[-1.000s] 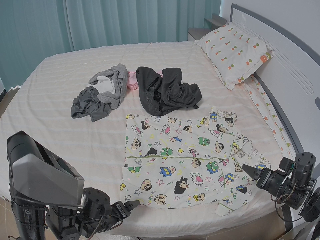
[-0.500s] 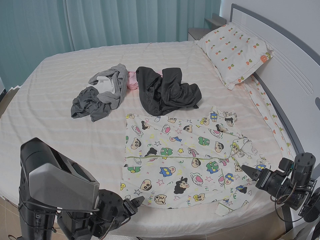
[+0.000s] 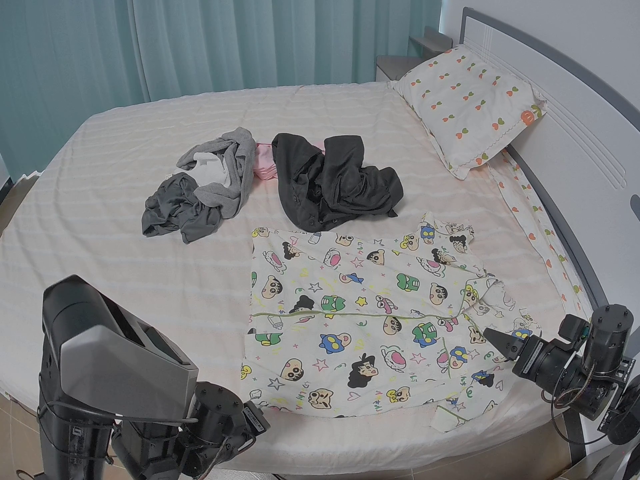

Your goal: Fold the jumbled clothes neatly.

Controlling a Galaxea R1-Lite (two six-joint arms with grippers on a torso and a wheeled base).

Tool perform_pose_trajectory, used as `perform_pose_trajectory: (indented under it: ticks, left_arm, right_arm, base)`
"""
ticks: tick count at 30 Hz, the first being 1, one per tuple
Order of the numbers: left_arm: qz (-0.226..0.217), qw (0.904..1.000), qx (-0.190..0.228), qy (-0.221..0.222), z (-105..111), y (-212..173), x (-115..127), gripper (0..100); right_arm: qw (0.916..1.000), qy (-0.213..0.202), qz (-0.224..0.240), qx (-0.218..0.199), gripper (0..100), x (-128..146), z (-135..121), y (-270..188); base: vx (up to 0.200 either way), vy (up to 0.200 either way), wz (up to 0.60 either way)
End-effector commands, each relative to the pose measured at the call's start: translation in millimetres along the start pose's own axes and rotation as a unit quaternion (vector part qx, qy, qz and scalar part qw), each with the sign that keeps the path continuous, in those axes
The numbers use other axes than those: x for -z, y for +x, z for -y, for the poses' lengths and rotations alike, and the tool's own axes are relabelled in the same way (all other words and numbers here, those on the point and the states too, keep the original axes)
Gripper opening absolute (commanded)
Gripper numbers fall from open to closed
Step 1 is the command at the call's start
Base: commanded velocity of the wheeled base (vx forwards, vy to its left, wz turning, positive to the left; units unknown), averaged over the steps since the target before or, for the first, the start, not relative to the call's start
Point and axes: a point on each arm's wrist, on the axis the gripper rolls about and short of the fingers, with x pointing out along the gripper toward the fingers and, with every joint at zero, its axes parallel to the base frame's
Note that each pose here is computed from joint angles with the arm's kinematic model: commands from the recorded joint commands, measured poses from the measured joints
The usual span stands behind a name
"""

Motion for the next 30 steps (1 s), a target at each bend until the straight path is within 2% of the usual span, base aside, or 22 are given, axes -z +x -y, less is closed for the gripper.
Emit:
perform_pose_trajectory:
  ticks: [1,8,15,16,22,30]
  left_arm:
    - [-0.003,0.9999,-0.011,0.004,-5,-5,1,0]
    - [-0.014,0.999,-0.03,0.031,-15,-26,0,0]
    - [0.002,0.9997,-0.01,0.024,-6,-21,-6,0]
    - [0.002,0.9997,-0.01,0.024,-6,-21,-6,100]
    - [0.007,0.9995,0.003,0.029,-1,-10,-7,100]
    - [0.011,0.995,-0.001,0.1,-2,-4,-10,100]
  right_arm:
    - [1.0,-0.001,-0.003,0.001,100,2,1,-3]
    - [1.0,-0.001,-0.003,-0.001,100,2,1,-3]
    - [1.0,-0.002,-0.004,0.0,100,2,1,-3]
    - [1.0,-0.002,-0.004,0.0,100,2,1,-3]
    - [1.0,-0.002,-0.004,0.0,100,2,1,-3]
    - [1.0,-0.002,-0.004,0.0,100,2,1,-3]
  base:
    - [0.0,0.0,0.0]
    - [0.0,0.0,0.0]
    - [0.0,0.0,0.0]
    - [0.0,0.0,0.0]
    - [0.0,0.0,0.0]
    - [0.0,0.0,0.0]
